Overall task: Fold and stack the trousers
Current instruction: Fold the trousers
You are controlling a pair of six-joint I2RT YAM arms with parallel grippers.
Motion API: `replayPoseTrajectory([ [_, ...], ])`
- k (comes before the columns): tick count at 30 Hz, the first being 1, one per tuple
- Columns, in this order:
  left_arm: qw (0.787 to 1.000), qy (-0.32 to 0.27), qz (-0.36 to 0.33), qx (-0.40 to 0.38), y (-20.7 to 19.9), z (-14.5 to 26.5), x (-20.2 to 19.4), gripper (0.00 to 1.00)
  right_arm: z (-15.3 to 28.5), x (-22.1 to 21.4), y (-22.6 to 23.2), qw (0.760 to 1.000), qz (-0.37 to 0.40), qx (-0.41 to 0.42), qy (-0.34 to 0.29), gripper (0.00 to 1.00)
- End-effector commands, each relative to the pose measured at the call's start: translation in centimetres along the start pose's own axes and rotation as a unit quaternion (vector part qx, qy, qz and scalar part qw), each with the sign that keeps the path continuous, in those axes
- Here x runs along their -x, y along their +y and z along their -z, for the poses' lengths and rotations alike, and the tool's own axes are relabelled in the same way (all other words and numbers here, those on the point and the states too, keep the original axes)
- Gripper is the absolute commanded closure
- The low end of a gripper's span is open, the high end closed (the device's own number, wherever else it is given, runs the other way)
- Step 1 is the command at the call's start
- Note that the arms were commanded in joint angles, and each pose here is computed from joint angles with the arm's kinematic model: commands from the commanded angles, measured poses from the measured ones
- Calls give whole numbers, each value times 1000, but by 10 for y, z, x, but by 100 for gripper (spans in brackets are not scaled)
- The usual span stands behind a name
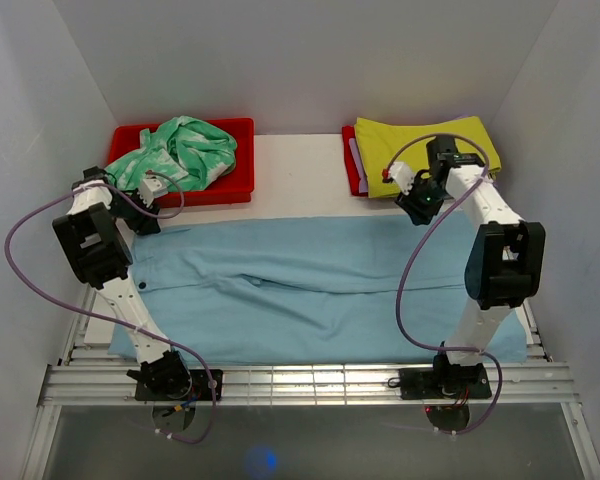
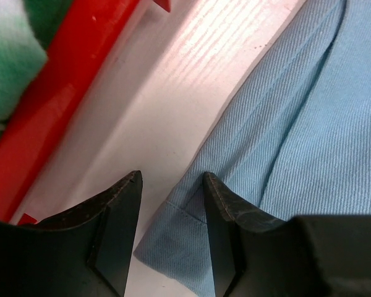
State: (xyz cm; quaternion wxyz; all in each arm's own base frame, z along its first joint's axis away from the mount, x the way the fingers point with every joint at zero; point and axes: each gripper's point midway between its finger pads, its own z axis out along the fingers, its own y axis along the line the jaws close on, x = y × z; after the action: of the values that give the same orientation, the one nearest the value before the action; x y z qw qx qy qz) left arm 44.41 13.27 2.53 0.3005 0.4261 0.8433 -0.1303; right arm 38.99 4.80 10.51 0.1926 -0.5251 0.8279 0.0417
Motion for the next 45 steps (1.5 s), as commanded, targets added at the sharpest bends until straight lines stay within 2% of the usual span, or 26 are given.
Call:
replayPoseTrajectory([
  [1,1000,-11,-15,6,-8,21,14,45,8,-12,-62,999,-1,-45,-10,53],
  [3,1000,-11,-12,6,-9,21,14,45,7,-38,-92,998,-23,-57,-8,54],
  [5,1000,-10,-12,5,-11,22,15,45,14,-45,-112,997,-18,-74,-11,55],
  [8,1000,-9,-12,7,-12,24,15,45,12,-67,-124,997,-23,-79,-6,56],
  [13,1000,-11,-13,11,-12,25,17,45,2,-117,-152,985,-129,-116,6,58],
  [17,1000,-12,-8,9,-13,25,16,45,-4,-138,-176,964,-211,-165,-1,56],
  [25,1000,-4,-12,6,-18,24,12,45,-6,-157,-210,955,-221,-195,-17,52],
  [33,1000,-4,-7,15,-11,29,16,44,-48,-173,-187,947,-285,-148,-19,50],
  [39,1000,2,1,11,-15,28,12,44,-75,-175,-175,938,-329,-106,-42,51],
  [43,1000,1,5,12,-17,30,13,44,-86,-178,-167,936,-342,-81,-34,58],
  [45,1000,-6,13,19,-13,34,18,44,-85,-178,-160,935,-347,-70,-31,59],
])
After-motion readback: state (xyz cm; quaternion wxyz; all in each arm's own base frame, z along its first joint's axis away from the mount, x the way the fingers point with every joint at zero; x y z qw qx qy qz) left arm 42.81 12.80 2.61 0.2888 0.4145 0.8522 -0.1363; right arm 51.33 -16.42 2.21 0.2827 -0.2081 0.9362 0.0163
